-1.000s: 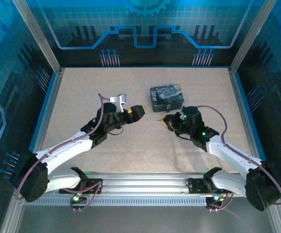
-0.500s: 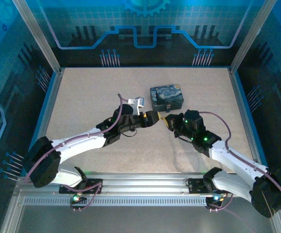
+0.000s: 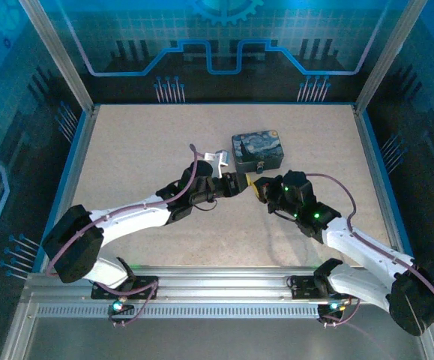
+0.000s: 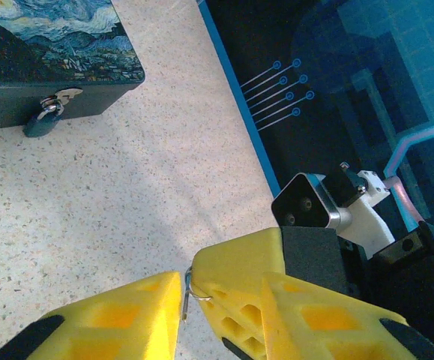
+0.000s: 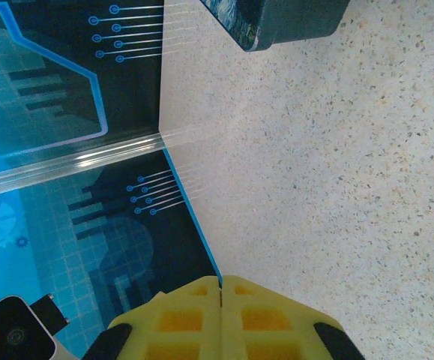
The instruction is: Unlock the padlock with the key
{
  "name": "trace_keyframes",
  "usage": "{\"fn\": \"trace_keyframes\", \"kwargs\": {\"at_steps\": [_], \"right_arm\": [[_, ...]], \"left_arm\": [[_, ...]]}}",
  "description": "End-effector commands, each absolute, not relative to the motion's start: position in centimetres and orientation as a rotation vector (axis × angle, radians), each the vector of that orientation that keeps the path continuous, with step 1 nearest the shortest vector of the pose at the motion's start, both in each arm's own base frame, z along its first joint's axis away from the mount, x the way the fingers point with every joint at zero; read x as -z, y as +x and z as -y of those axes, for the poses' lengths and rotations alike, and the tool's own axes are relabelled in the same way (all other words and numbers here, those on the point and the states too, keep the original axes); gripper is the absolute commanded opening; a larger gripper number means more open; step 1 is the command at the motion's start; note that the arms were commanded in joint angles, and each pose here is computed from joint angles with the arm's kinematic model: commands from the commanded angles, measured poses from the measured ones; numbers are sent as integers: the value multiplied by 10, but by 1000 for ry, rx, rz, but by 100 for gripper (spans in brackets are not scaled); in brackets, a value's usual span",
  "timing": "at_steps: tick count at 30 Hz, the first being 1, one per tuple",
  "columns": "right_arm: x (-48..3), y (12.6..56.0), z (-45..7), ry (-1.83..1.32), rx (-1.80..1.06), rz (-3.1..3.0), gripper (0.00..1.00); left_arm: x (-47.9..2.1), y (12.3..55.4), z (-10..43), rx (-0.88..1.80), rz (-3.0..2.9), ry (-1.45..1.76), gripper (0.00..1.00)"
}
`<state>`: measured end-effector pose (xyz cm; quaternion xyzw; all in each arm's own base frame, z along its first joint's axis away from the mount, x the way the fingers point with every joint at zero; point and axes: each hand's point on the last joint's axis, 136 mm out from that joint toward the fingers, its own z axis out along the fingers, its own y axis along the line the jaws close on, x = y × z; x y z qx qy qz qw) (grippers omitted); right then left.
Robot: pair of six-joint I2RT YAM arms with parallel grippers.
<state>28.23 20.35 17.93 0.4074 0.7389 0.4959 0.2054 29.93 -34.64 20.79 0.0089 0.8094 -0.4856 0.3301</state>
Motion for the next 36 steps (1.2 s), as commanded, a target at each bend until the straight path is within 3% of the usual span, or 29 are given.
{"fn": "trace_keyframes", "kwargs": {"at_steps": [1, 5, 10, 15, 19, 29, 34, 36], "right_arm": [[-192, 283, -205, 1127, -1414, -2017, 0], [-192, 283, -206, 1124, -1415, -2018, 0], [-193, 283, -206, 1123, -1418, -2018, 0], [-191, 282, -208, 1115, -1424, -2024, 0], [-196, 282, -208, 1002, -1400, -2037, 0], [-226, 275, -210, 319, -1288, -2074, 46], [-259, 255, -223, -219, -1275, -1977, 57], [-273, 240, -233, -442, -1275, -1908, 67]], "left_arm": [[-221, 302, 356, 1295, -2077, 52, 34], [-216, 302, 358, 1300, -2090, 52, 33], [-215, 301, 359, 1298, -2094, 55, 20], [-215, 302, 358, 1285, -2095, 52, 2], [-217, 302, 349, 1239, -2100, 50, 0], [-250, 302, 298, 1184, -2087, 202, 0], [-263, 289, 283, 1120, -2128, 402, 0], [-268, 283, 277, 1081, -2136, 487, 0]]}}
